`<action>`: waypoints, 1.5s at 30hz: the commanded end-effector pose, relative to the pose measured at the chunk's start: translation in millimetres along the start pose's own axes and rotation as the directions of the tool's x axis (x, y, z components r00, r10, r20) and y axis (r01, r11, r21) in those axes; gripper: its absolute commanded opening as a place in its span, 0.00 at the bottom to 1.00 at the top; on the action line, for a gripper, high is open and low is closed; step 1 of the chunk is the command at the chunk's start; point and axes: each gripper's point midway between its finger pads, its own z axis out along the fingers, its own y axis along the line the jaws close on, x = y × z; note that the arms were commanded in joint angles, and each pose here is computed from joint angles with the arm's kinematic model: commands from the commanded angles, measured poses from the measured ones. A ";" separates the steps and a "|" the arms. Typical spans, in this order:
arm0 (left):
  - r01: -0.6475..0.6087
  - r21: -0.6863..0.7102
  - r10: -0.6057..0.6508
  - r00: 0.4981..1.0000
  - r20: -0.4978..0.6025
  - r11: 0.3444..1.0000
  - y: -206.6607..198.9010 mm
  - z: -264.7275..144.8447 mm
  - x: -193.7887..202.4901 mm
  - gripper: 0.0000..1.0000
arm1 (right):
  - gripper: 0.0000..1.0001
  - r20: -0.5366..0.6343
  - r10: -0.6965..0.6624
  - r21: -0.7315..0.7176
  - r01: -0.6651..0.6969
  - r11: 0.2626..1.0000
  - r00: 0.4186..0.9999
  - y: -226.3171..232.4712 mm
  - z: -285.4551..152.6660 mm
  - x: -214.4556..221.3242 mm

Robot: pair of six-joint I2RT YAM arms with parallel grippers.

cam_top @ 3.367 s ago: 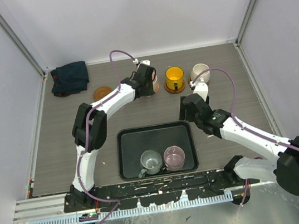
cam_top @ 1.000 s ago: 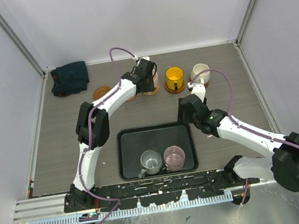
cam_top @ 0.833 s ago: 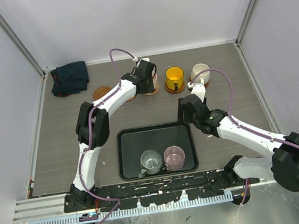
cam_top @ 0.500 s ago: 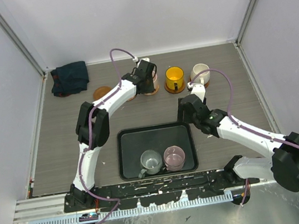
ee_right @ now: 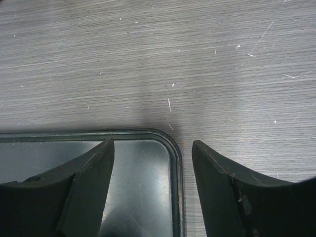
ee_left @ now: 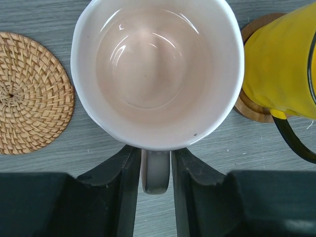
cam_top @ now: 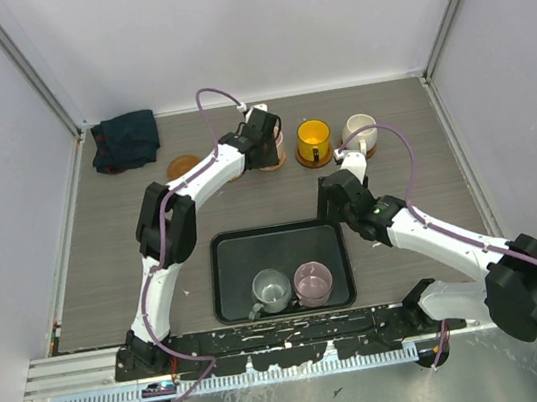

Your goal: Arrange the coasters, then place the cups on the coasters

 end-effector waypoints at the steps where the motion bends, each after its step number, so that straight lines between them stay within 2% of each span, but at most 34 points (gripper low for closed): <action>1: 0.039 0.032 -0.041 0.994 0.097 0.999 -7.1 -24.0 -33.9 0.34 | 0.69 0.043 0.031 -0.034 -0.030 0.999 0.999 11.1 -1.4 -12.9; 9: 0.040 0.044 -0.045 0.994 0.104 0.998 -10.2 -34.2 -36.2 0.43 | 0.69 0.045 0.031 -0.037 -0.030 0.999 0.998 11.9 -1.9 -13.3; 15: 0.042 0.062 -0.049 0.991 0.121 0.997 -12.3 -54.2 -40.2 0.66 | 0.69 0.062 0.030 -0.030 -0.028 0.999 0.998 9.8 -4.8 -17.7; 17: 0.044 0.078 -0.055 0.989 0.140 0.996 -13.2 -66.6 -45.6 0.70 | 0.69 0.076 0.030 -0.026 -0.028 0.999 0.997 9.1 -6.7 -21.9; 22: 0.025 0.111 -0.045 0.981 0.188 0.994 -12.7 -103.0 -57.0 0.73 | 0.70 0.115 0.026 -0.014 -0.024 1.000 0.993 6.9 -12.9 -34.9; 25: -0.014 0.127 -0.011 0.982 0.187 0.992 -7.2 -124.7 -48.8 0.73 | 0.71 0.155 0.016 0.017 -0.018 1.000 0.988 1.6 -19.8 -49.7; 29: -0.099 0.167 0.074 0.986 0.150 0.981 5.0 -148.6 -13.7 0.76 | 0.77 0.213 0.006 0.086 -0.025 0.996 0.977 -11.8 -30.9 -71.6; 38: -0.233 0.240 0.215 0.971 0.101 0.942 44.8 -204.1 103.1 0.79 | 0.86 0.266 0.061 0.177 -0.111 0.978 0.962 -51.9 -37.8 -98.2; 45: -0.273 0.381 0.227 0.960 0.162 0.883 46.2 -269.8 141.9 0.79 | 0.93 0.264 0.100 0.178 -0.150 0.972 0.959 -64.2 -36.4 -99.8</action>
